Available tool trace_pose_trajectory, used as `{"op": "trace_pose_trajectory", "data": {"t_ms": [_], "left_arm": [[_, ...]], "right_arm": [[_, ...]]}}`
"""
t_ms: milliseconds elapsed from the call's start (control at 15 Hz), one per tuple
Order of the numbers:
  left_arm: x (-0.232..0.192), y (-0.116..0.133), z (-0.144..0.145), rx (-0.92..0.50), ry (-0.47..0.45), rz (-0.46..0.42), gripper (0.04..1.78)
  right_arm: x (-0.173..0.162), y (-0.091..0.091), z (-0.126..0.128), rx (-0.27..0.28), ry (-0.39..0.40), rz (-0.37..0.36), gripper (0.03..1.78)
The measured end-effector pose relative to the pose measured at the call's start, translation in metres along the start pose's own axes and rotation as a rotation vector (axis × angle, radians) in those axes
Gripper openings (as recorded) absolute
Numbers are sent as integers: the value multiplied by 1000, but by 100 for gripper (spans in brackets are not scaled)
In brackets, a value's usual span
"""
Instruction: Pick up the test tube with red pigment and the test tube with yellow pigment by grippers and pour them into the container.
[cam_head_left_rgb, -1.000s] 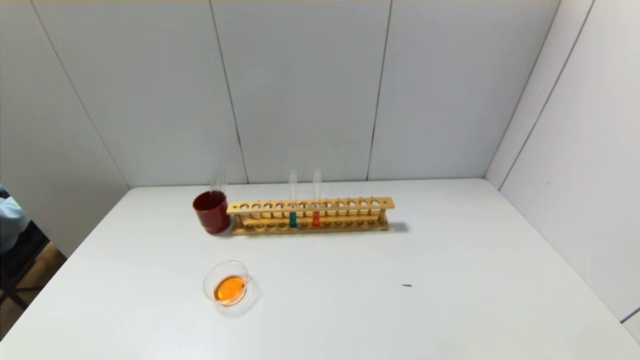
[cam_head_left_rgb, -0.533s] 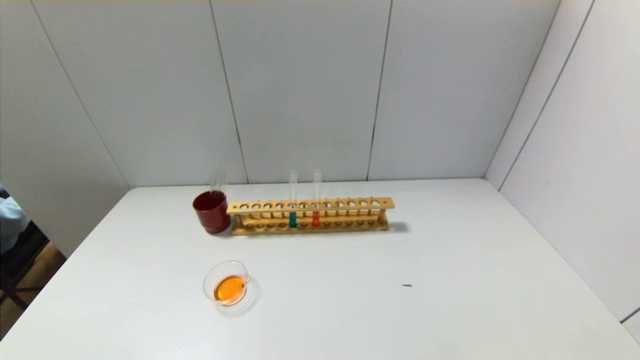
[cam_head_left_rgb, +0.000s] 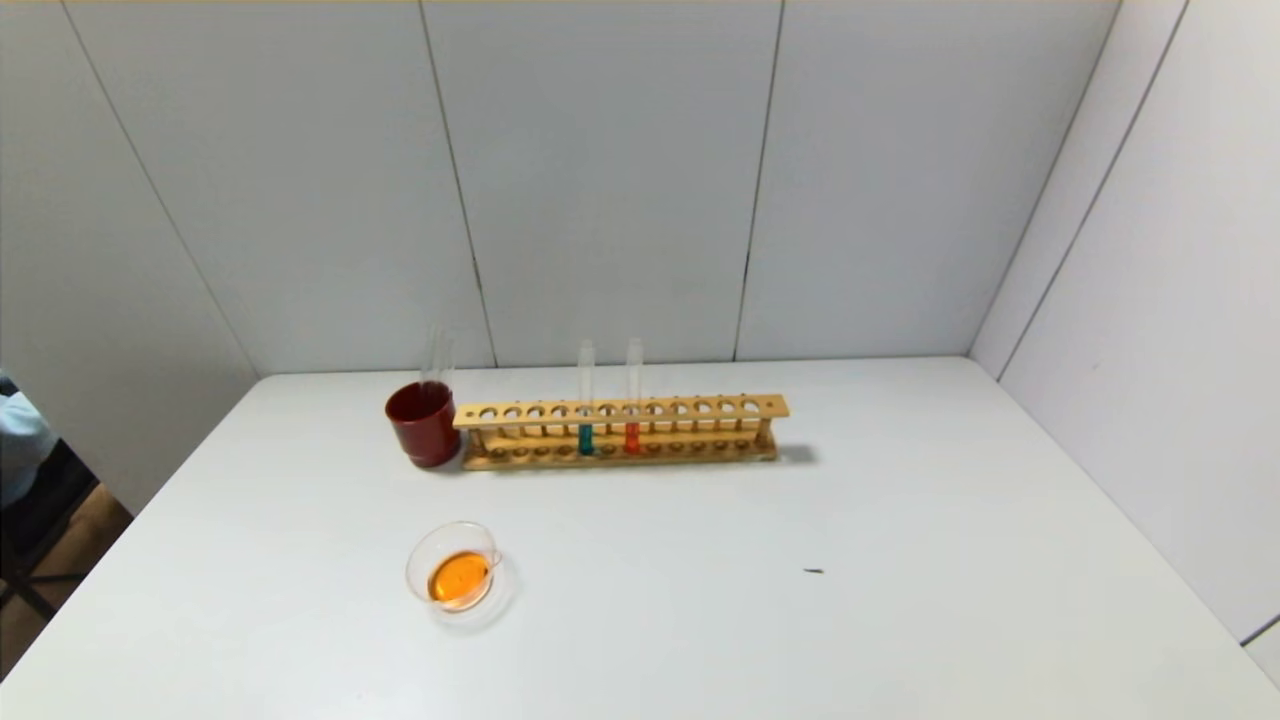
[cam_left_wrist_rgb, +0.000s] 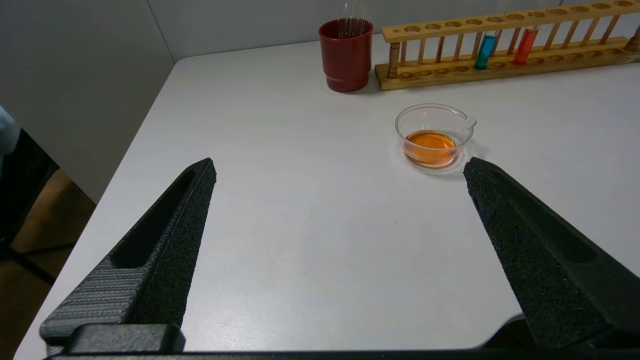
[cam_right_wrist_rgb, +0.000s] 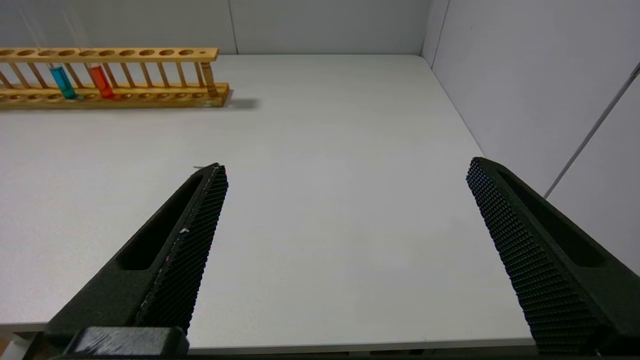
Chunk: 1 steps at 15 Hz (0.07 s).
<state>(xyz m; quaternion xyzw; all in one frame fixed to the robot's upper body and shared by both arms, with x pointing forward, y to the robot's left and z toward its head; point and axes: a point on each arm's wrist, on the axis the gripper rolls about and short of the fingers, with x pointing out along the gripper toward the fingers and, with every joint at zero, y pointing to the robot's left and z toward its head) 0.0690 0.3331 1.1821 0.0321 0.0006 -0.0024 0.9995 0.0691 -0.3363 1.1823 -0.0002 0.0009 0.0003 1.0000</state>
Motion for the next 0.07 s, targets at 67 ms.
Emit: {"op": "trace_pose_trajectory", "data": {"t_ms": [67], "left_arm": [[0,0,0,0,0,0,175]], "right_arm": [[0,0,0,-1,0,0,175]]}}
